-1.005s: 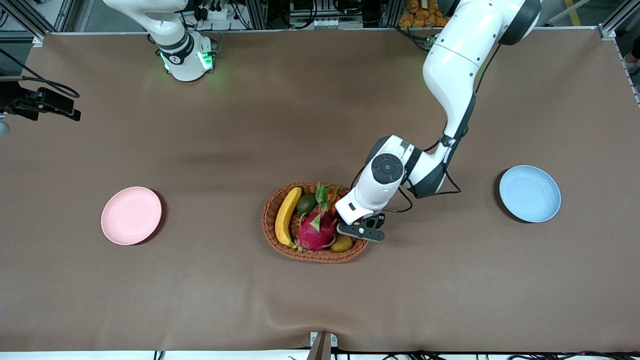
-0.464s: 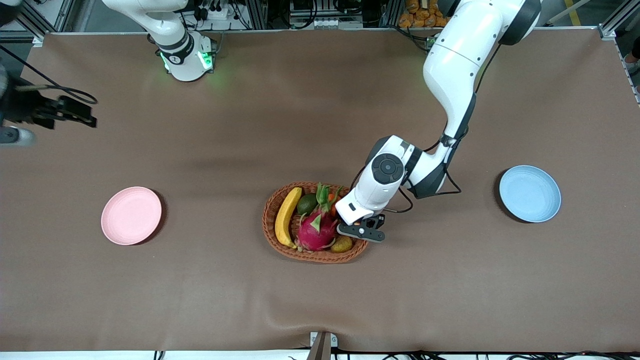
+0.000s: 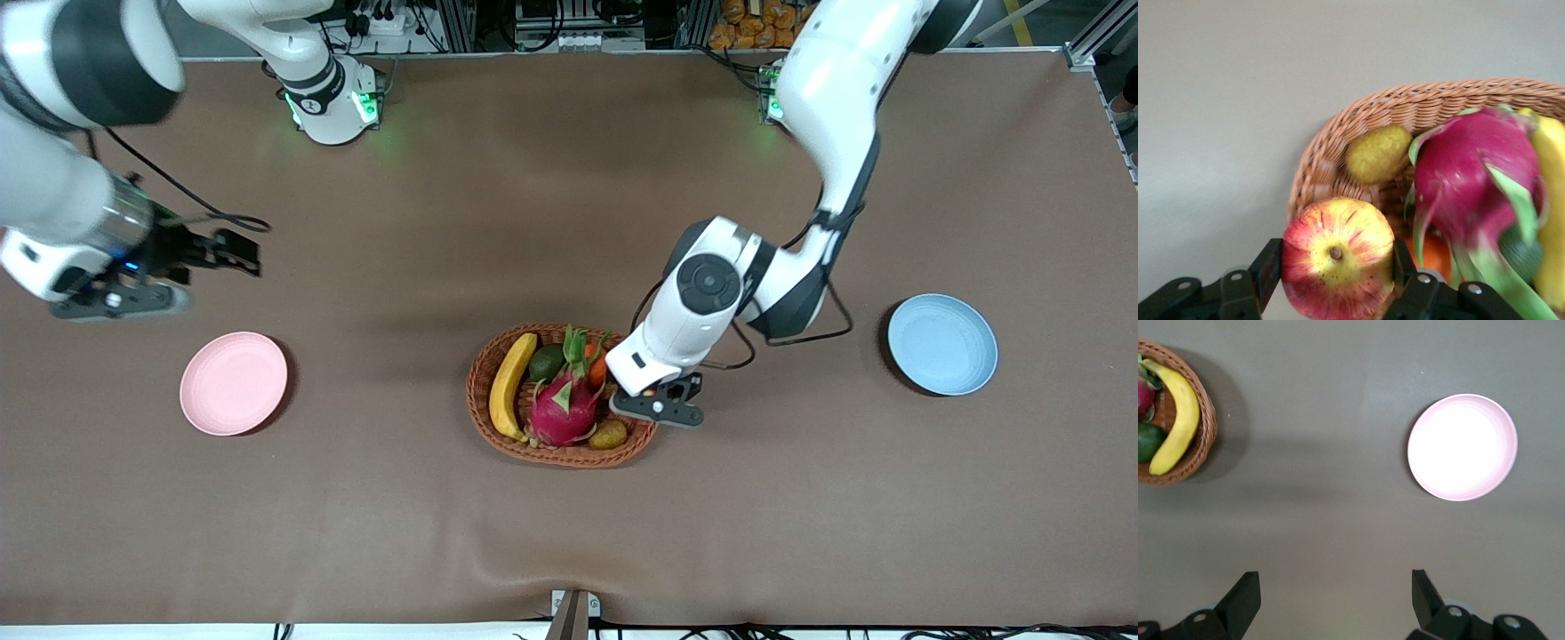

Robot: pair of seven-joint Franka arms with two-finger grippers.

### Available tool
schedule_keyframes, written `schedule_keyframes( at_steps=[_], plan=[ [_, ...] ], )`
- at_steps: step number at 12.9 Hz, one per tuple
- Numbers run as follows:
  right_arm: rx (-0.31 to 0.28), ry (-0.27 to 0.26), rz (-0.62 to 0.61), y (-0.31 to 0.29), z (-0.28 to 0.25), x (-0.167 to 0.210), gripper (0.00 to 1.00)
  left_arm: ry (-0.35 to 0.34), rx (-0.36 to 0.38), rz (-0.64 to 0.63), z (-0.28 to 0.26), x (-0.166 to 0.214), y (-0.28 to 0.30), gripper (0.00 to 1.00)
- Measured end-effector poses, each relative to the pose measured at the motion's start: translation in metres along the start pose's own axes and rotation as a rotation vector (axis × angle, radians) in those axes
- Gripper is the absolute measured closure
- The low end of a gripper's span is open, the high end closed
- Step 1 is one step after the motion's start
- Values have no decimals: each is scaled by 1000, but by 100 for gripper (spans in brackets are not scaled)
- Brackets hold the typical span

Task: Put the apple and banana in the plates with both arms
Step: 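Carry the apple to the blue plate while the right gripper reaches the banana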

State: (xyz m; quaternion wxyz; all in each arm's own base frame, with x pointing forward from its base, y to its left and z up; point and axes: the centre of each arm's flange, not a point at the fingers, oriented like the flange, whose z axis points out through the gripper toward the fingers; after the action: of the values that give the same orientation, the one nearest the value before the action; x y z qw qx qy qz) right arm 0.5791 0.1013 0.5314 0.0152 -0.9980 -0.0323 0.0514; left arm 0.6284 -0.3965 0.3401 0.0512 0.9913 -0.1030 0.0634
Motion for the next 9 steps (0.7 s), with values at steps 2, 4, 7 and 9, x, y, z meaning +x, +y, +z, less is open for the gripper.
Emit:
schedule_keyframes(
  at_steps=[2, 4, 7, 9],
  plan=[
    [-4, 18, 28, -37, 25, 8, 0, -33, 23, -22, -47, 1, -19, 29],
    [3, 64, 31, -66, 37, 17, 0, -66, 44, -17, -80, 3, -56, 29],
    [30, 76, 16, -89, 61, 32, 0, -108, 60, 25, -107, 6, -121, 29],
    [29, 34, 17, -96, 97, 50, 0, -136, 65, 55, -114, 1, -159, 29]
  ],
)
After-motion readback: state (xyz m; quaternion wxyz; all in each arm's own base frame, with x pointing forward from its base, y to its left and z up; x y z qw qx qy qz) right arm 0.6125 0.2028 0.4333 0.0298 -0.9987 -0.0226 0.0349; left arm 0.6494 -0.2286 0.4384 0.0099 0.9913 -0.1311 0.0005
